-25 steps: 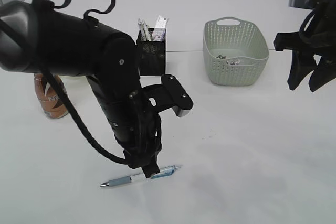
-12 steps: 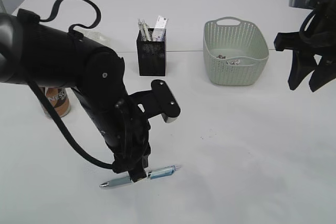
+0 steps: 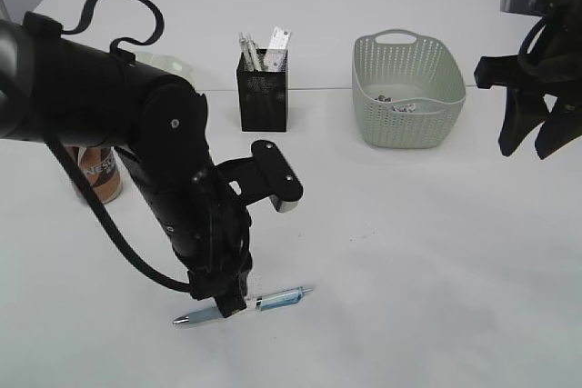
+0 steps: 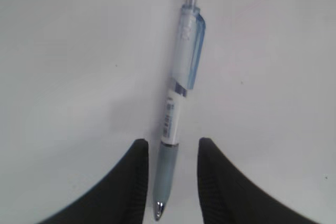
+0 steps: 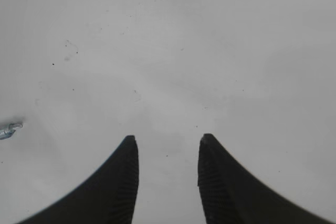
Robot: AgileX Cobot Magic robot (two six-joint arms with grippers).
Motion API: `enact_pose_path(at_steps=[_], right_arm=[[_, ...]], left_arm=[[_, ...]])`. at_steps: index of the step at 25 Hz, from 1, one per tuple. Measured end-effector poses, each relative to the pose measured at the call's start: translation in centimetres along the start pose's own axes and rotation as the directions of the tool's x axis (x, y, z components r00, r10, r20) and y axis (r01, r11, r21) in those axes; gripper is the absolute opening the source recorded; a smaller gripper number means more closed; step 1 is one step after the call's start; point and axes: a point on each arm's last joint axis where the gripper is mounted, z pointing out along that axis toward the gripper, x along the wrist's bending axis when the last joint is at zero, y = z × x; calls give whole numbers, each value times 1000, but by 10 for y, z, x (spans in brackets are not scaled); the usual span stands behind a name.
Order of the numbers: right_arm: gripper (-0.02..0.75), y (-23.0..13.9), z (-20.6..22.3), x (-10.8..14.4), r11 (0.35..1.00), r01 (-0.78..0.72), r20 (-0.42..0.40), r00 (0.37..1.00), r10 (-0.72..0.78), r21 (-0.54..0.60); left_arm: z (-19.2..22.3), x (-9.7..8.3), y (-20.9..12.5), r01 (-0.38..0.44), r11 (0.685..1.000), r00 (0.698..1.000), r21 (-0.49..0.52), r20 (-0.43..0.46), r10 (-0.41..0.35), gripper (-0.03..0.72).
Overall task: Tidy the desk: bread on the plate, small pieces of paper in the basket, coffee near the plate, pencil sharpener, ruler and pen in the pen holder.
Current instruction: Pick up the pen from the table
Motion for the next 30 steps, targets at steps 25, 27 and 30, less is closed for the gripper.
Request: enact_pose_path(at_steps=[25,27,30], right_arm=[[283,0,0,0,1000,1,2,1000,-1,0],[283,0,0,0,1000,1,2,1000,-1,0],[283,0,0,0,1000,1,3,1000,-1,-1]], left_arm=[[13,-4,-6,28,997,998,73,60,-33,239],[13,-4,-6,28,997,998,73,60,-33,239],[17,-3,-2,28,997,998,72,60,-33,239]])
